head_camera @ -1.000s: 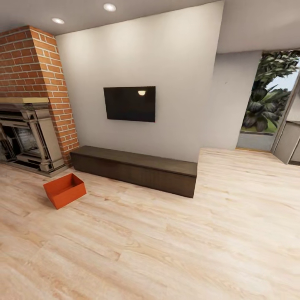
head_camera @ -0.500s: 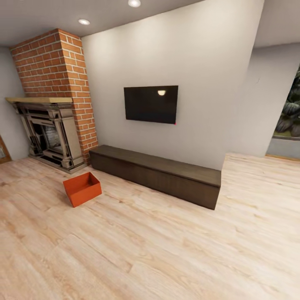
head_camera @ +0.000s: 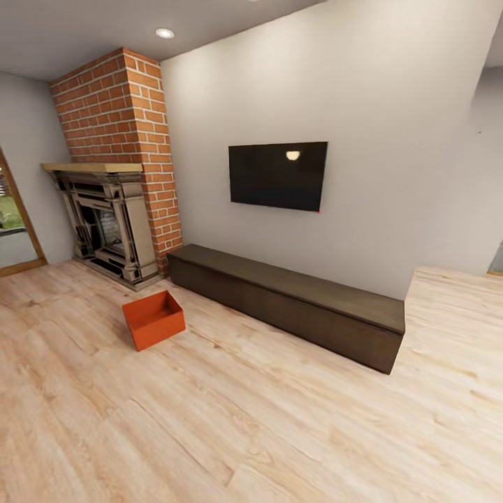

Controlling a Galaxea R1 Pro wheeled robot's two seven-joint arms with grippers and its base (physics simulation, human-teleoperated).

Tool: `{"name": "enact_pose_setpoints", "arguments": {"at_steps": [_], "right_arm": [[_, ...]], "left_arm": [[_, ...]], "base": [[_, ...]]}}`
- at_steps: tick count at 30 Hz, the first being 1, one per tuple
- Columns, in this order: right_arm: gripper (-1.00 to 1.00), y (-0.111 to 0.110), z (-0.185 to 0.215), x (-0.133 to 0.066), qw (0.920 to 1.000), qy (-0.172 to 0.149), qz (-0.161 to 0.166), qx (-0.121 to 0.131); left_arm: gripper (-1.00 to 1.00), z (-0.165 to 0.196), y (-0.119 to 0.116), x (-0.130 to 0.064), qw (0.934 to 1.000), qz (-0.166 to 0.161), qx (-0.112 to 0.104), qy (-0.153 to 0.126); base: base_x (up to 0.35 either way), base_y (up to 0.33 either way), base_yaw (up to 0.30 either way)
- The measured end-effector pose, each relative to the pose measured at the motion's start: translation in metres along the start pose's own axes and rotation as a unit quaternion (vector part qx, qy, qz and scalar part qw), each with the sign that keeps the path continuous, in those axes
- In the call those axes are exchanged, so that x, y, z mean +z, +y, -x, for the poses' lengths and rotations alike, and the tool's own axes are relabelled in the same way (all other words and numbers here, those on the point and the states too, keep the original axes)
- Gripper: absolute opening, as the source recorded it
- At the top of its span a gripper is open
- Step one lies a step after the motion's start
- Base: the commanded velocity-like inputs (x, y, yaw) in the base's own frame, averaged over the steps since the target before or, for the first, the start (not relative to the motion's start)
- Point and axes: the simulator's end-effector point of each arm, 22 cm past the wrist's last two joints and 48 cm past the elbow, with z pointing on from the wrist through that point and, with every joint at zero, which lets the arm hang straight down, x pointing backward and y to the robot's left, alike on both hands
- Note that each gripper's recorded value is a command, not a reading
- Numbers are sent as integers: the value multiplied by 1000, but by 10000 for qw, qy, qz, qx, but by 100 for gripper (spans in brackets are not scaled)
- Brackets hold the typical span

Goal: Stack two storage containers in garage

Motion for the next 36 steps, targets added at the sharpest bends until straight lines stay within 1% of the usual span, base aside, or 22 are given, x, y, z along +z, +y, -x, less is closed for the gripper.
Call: {"name": "enact_pose_setpoints", "arguments": {"at_steps": [19, 31, 36], "right_arm": [[100, 1, 0, 0, 10000, -2, 16, -15], [100, 0, 0, 0, 10000, -7, 3, -7], [100, 0, 0, 0, 10000, -2, 3, -7]], "left_arm": [[100, 0, 0, 0, 10000, 0, 1, 3], [100, 0, 0, 0, 10000, 0, 0, 5], [100, 0, 0, 0, 10000, 0, 1, 3]], "base": [[322, 0, 5], [322, 0, 228], [323, 0, 86]]}}
